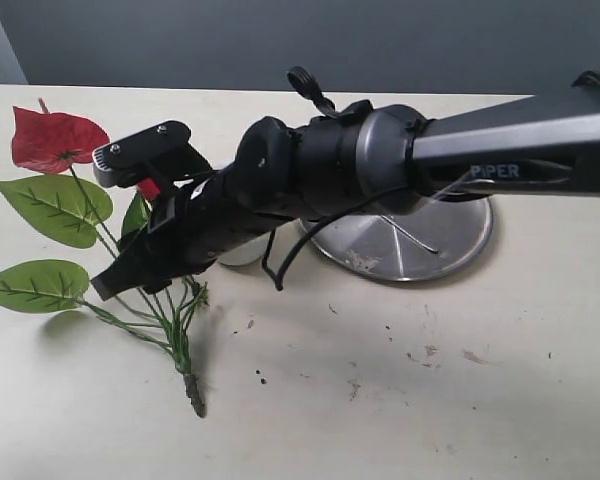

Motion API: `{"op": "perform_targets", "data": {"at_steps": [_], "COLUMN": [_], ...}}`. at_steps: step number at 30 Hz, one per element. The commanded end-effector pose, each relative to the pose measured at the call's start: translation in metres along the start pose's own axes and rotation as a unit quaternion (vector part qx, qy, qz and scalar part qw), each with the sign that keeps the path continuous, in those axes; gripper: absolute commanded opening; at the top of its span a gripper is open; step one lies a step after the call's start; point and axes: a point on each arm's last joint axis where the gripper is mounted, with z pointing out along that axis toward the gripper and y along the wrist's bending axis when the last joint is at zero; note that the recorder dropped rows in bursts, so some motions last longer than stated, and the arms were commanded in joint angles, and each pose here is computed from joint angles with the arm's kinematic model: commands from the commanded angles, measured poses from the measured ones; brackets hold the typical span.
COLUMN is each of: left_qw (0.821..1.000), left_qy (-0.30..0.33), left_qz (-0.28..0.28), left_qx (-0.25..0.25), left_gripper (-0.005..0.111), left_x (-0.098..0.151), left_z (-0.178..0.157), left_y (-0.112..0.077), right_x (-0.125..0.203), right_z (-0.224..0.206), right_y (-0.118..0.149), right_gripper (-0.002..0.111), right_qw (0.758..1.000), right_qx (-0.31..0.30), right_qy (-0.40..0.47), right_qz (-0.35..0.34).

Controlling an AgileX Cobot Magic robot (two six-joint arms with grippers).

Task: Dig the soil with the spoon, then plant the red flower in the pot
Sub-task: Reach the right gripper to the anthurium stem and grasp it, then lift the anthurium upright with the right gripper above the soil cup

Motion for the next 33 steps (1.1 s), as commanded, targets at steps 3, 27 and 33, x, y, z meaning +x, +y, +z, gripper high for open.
{"op": "perform_targets", "data": {"at_steps": [3, 27, 33], "left_qw": [1.0, 1.0, 1.0], "left_qy": [0.001, 0.001, 0.001], "left_qz": [-0.001, -0.001, -0.001], "left_qx": [-0.001, -0.001, -0.001], "left_gripper": [0.0, 0.0, 0.0], "left_x": [0.001, 0.001, 0.001], "left_z": [0.0, 0.0, 0.0], "left_y": [0.0, 0.0, 0.0], "right_x": [0.001, 0.024, 0.024], "right_z": [0.015, 0.038, 0.038], "right_y": [-0.002, -0.007, -0.006], "right_gripper": [0.05, 0.016, -0.001], "right_qw": [1.0, 0.998, 0.998], "right_qx": [-0.009, -0.017, -0.017], "right_qy": [0.014, 0.063, 0.062], "right_qz": [0.004, 0.018, 0.018]}}
